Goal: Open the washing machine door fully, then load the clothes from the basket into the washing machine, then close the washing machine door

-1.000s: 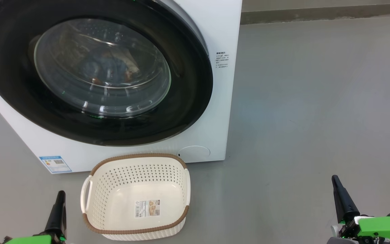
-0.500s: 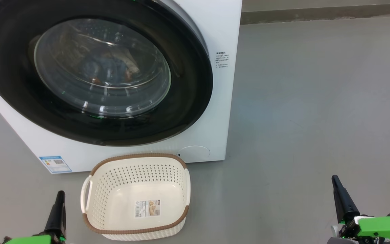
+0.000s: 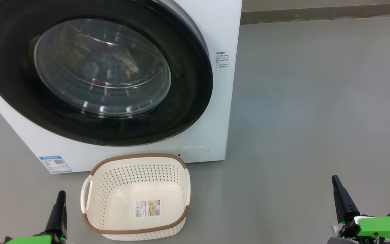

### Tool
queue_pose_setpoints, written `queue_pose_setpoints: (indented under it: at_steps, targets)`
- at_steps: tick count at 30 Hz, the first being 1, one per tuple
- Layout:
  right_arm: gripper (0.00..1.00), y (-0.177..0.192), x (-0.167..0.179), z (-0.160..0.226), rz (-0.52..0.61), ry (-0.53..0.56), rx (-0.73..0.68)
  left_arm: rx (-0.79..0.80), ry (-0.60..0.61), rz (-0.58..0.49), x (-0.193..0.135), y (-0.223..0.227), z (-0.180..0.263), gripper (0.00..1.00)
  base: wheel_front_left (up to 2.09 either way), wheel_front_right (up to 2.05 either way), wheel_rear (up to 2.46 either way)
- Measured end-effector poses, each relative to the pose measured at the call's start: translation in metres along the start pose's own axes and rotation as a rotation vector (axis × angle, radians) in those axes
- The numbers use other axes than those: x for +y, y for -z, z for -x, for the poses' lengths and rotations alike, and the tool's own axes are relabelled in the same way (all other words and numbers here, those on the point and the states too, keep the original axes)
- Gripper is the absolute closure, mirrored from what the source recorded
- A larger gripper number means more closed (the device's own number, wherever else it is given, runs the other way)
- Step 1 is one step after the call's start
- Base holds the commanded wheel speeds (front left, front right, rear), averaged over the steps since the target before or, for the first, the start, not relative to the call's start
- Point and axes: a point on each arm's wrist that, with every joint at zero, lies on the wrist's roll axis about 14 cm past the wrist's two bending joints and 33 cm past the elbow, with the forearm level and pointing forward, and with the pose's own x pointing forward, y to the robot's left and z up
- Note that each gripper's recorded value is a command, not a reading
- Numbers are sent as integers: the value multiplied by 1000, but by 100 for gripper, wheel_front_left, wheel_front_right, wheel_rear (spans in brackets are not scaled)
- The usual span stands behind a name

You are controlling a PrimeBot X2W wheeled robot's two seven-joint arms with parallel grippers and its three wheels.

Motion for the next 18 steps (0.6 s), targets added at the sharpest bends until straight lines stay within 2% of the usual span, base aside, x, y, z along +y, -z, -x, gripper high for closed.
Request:
queue_pose_setpoints:
  at_steps: [18]
  targets:
    - [100,0,0,0,0,0,0,-1,0,3,0,0,0,100,0,0,0]
